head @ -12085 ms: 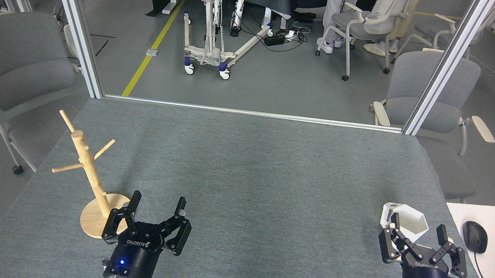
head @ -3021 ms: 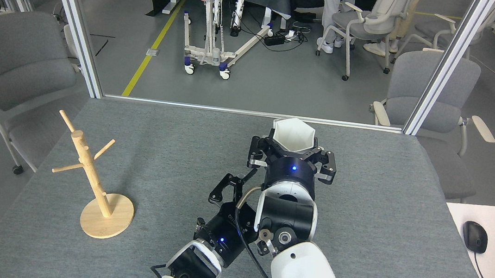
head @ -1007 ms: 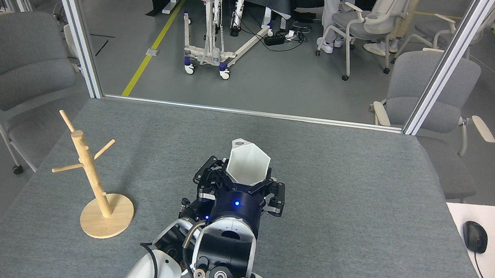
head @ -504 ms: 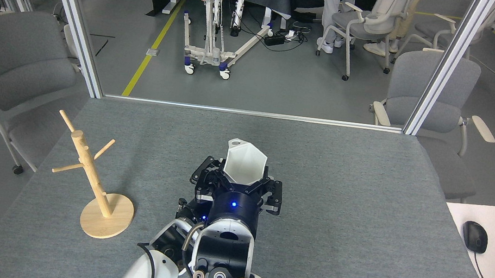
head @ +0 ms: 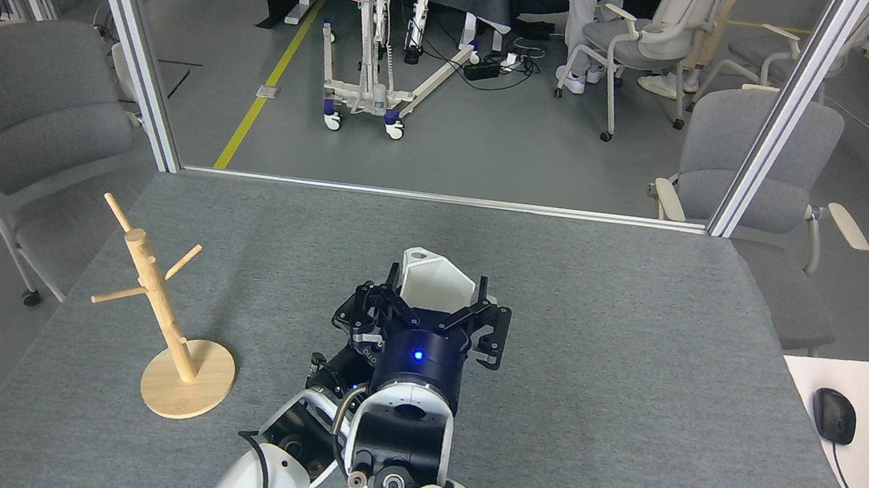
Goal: Hang cup on storage rack
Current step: 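Open the right gripper and withdraw it from the cup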
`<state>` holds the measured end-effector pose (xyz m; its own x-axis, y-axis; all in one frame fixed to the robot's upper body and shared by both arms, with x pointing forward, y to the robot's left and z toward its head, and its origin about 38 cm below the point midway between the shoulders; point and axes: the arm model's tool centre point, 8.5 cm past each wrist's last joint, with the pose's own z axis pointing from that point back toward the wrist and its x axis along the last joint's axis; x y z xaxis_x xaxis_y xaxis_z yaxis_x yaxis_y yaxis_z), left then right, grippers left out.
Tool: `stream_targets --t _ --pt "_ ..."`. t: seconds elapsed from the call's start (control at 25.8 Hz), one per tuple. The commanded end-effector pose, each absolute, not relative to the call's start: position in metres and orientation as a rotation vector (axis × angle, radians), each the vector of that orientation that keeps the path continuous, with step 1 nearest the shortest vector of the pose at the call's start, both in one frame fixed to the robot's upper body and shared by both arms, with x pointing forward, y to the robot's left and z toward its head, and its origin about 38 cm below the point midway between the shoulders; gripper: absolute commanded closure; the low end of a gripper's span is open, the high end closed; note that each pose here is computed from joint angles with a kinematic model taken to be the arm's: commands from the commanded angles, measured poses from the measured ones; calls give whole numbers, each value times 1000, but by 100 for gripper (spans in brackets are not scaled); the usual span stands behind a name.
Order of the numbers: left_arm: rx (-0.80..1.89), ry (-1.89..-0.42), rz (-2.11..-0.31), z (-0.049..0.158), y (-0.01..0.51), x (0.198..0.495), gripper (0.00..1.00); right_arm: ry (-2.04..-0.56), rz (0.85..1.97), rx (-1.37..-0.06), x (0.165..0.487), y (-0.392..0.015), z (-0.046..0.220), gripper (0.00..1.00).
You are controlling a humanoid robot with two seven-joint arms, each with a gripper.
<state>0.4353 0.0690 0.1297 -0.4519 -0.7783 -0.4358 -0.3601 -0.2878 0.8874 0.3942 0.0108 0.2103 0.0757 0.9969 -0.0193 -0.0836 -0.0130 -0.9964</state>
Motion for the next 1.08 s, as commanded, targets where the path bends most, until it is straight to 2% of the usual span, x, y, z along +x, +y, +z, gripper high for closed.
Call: stream_targets --t 0.0,0.27,0.43,0.5,0.62,0.74,0.81,0.89,1.05 --pt "1412 -1632 -1795 129 69 435 100 -1167 1156 -1268 394 12 219 2" --pt "1405 -1624 -1797 125 70 432 100 -1285 1060 -1381 393 9 229 2" --pt "1410 -1619 -1802 120 78 423 100 -1305 900 -1485 406 -24 246 4" --pt "1416 -1621 -1802 119 82 417 100 -1285 818 -1529 416 -50 251 4" --pt "1448 -1625 -1809 118 98 399 100 -1231 722 -1521 439 -118 247 4" --pt "1497 -1637 -1828 120 119 372 100 -1299 646 -1448 457 -197 239 4" --pt "1531 -1668 -1831 123 130 358 100 -1408 595 -1425 459 -251 235 4" --pt "1555 -1671 -1855 117 146 346 100 -1459 603 -1422 447 -295 207 2" --pt "1588 -1651 -1891 101 179 326 100 -1346 668 -1453 416 -338 153 2"
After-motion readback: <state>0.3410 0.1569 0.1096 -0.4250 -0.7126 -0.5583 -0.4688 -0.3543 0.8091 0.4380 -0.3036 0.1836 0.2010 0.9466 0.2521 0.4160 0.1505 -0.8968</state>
